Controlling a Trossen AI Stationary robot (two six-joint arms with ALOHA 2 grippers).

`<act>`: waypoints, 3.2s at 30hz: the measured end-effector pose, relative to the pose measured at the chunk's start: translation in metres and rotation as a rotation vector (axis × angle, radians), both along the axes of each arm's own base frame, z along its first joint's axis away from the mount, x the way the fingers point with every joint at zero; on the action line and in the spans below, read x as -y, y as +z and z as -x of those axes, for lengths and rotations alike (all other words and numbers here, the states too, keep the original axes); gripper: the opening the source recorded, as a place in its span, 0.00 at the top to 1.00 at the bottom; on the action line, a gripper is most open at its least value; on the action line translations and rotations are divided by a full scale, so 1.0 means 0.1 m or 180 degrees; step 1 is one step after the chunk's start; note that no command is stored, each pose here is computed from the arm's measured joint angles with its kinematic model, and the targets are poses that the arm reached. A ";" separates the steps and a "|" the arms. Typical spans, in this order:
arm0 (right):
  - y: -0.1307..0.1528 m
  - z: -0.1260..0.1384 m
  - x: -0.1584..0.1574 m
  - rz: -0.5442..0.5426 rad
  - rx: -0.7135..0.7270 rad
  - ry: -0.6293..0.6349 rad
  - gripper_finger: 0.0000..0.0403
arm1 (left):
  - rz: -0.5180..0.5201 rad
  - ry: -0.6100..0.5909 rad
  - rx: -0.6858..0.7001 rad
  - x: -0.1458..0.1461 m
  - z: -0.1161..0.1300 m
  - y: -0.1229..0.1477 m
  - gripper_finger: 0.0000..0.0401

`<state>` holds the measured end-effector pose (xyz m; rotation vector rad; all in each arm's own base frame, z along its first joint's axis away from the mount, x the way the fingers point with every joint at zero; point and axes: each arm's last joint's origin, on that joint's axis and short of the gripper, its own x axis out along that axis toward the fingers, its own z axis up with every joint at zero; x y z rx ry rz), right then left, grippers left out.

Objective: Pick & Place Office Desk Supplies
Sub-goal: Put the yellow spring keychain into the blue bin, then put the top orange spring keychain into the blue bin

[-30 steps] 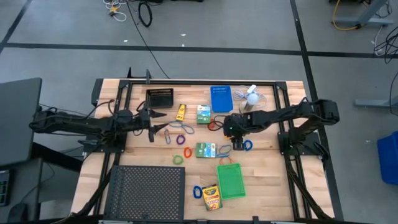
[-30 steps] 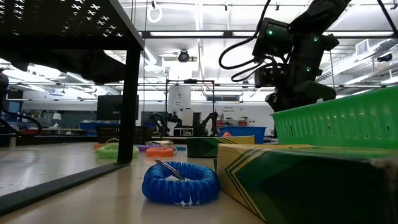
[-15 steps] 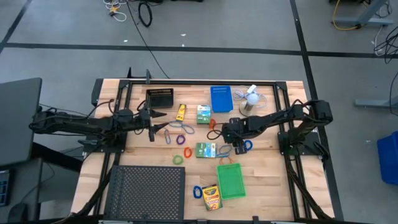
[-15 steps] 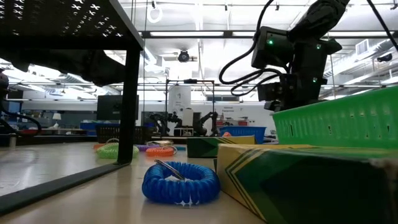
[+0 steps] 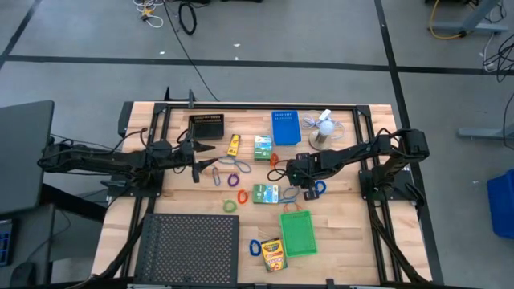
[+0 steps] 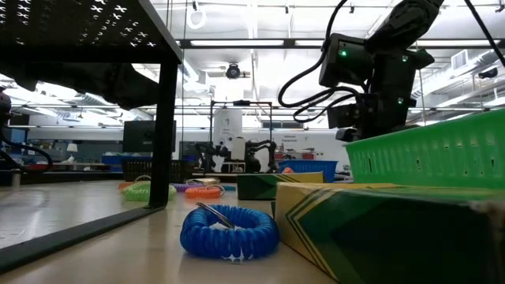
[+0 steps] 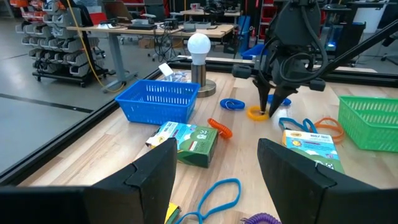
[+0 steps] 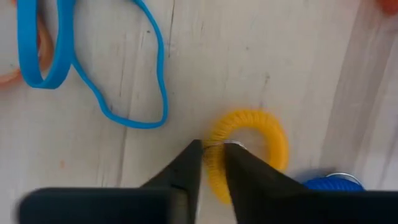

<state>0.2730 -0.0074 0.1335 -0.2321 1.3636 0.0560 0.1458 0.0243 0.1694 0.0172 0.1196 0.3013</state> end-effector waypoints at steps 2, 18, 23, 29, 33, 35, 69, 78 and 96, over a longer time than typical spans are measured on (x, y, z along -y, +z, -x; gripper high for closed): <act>0.00 0.00 0.00 -0.0003 0.0003 -0.0003 0.93 | 0.0000 0.0000 -0.0004 0.00 0.00 0.00 0.42; 0.17 -0.19 -0.15 0.0014 0.0291 0.0075 0.99 | -0.0008 -0.0001 -0.0027 0.00 0.00 -0.01 0.42; 0.25 -0.25 -0.17 0.0006 0.0379 0.0106 0.99 | -0.0007 -0.0002 -0.0040 0.00 0.00 -0.01 0.42; 0.38 -0.32 -0.21 0.0204 0.0424 0.0109 0.99 | 0.0001 -0.0007 -0.0081 0.00 0.00 -0.03 0.42; 0.49 -0.39 -0.21 0.0362 0.0539 0.0059 1.00 | 0.0017 -0.0061 -0.0078 0.01 0.00 -0.03 0.42; 0.54 -0.42 -0.21 0.0436 0.0621 0.0027 1.00 | 0.0018 -0.0071 -0.0077 0.01 0.00 -0.03 0.42; 0.63 -0.20 1.12 0.0624 0.1654 -0.0966 1.00 | 0.0049 -0.0138 -0.0059 0.01 0.00 -0.02 0.42; 0.59 -0.04 1.34 0.0574 0.1441 -0.1292 1.00 | 0.0048 -0.0130 -0.0060 0.01 0.00 -0.02 0.42; 0.54 0.05 1.40 0.0192 0.1320 -0.1163 0.71 | 0.0048 -0.0128 -0.0062 0.01 0.00 -0.02 0.42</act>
